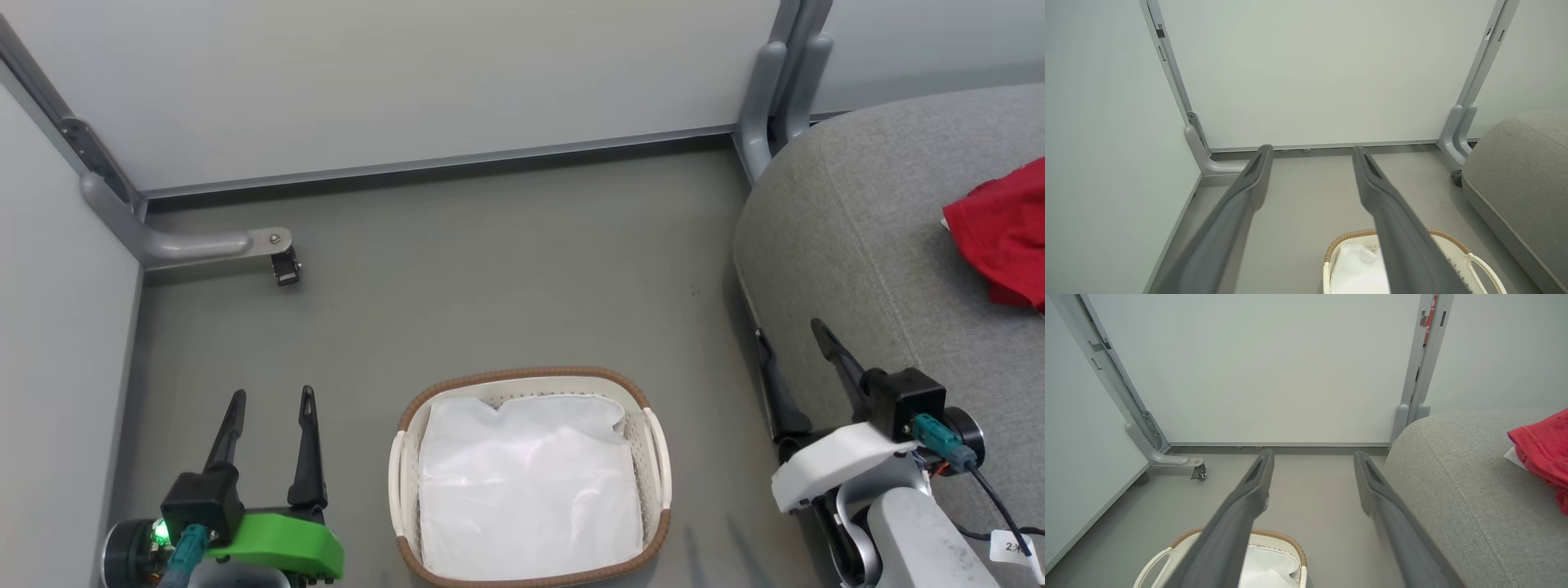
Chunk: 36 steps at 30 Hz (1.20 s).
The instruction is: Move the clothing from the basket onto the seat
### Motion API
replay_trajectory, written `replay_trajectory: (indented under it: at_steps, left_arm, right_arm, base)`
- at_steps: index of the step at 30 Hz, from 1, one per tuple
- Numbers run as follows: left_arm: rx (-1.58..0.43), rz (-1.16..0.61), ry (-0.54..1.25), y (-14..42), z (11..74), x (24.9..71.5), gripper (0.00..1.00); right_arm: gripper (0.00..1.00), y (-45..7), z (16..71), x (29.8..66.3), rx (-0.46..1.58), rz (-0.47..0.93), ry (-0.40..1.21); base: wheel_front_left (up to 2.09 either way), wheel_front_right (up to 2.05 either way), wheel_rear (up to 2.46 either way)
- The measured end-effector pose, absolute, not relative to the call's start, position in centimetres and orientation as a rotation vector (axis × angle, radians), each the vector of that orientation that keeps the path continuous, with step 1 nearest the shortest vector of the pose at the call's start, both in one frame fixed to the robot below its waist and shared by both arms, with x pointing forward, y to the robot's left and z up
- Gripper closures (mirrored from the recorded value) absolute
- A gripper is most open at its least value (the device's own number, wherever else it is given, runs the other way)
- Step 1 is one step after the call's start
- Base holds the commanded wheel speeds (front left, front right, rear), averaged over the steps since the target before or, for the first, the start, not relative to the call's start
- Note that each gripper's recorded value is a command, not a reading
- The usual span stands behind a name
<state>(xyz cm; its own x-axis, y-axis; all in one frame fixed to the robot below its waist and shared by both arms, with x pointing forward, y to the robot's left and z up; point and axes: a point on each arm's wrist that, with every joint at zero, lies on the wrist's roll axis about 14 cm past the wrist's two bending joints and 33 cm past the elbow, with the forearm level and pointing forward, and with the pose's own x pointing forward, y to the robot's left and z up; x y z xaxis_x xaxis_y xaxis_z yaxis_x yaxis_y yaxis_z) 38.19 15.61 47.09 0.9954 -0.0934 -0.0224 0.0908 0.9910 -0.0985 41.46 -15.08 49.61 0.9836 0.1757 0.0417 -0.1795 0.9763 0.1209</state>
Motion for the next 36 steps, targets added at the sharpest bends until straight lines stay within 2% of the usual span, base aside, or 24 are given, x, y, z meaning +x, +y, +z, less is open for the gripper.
replay_trajectory:
  at_steps: [17, 36]
  left_arm:
    - [-0.107, -0.048, 0.003, 17.0, 47.9, 35.7, 0.0]
    - [-0.167, -0.052, 0.028, 16.9, 47.1, 35.7, 0.0]
  right_arm:
    - [0.0, -13.9, 49.9, 39.1, 0.166, 0.19, -0.041]
    - [0.0, -14.4, 49.9, 38.9, 0.202, 0.163, -0.044]
  base:
    - [0.0, 0.0, 0.0]
    - [0.0, 0.0, 0.0]
